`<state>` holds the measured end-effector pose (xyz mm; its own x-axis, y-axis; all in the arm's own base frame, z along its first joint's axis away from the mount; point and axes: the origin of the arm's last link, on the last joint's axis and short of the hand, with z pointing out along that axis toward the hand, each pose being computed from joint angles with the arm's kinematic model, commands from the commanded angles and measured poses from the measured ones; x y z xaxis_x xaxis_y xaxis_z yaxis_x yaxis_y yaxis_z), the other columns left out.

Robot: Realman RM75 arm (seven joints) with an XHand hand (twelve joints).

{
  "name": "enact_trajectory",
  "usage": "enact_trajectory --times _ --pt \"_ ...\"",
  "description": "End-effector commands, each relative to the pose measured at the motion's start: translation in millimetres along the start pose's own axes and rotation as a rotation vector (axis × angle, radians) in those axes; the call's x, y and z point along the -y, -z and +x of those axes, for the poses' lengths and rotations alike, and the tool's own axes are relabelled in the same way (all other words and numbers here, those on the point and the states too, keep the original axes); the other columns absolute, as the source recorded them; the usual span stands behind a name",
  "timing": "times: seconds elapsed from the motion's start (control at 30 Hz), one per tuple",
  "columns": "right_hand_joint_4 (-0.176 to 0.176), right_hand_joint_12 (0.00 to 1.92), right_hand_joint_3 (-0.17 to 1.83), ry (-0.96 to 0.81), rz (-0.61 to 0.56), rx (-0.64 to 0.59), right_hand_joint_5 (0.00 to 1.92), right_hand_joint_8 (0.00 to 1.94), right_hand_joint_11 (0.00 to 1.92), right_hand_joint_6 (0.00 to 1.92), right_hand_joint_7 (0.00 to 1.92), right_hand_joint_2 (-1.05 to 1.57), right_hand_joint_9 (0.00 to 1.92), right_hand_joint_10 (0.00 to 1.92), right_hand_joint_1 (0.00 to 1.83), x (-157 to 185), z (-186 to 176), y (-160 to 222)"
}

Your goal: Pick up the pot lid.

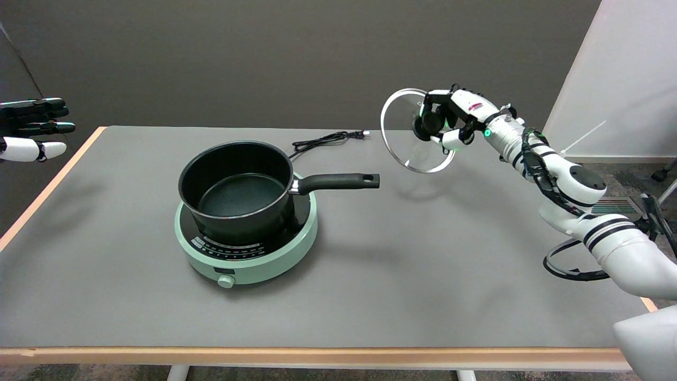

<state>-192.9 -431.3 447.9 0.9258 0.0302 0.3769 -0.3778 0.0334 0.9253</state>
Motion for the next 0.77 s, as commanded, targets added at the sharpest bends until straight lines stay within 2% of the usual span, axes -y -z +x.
enact_trajectory --times 0.03,0.1,0.27,0.77 --pt "0.176 1.59 0.61 -0.152 0.155 -0.092 0.51 1.44 0.52 1.47 0.81 0.91 0.74 1.90 1.34 32 32 4" --pt "0.176 1.64 0.64 -0.143 0.179 -0.103 0.48 1.42 0.50 1.53 0.83 0.88 0.74 1.85 1.35 39 38 5" --pt "0.176 1.63 0.65 -0.086 0.231 -0.106 0.49 1.41 0.54 1.52 0.84 0.87 0.76 1.84 1.35 55 50 4" --pt "0.176 1.61 0.67 0.072 0.492 0.023 0.51 1.40 0.57 1.51 0.85 0.86 0.79 1.82 1.35 136 58 -16"
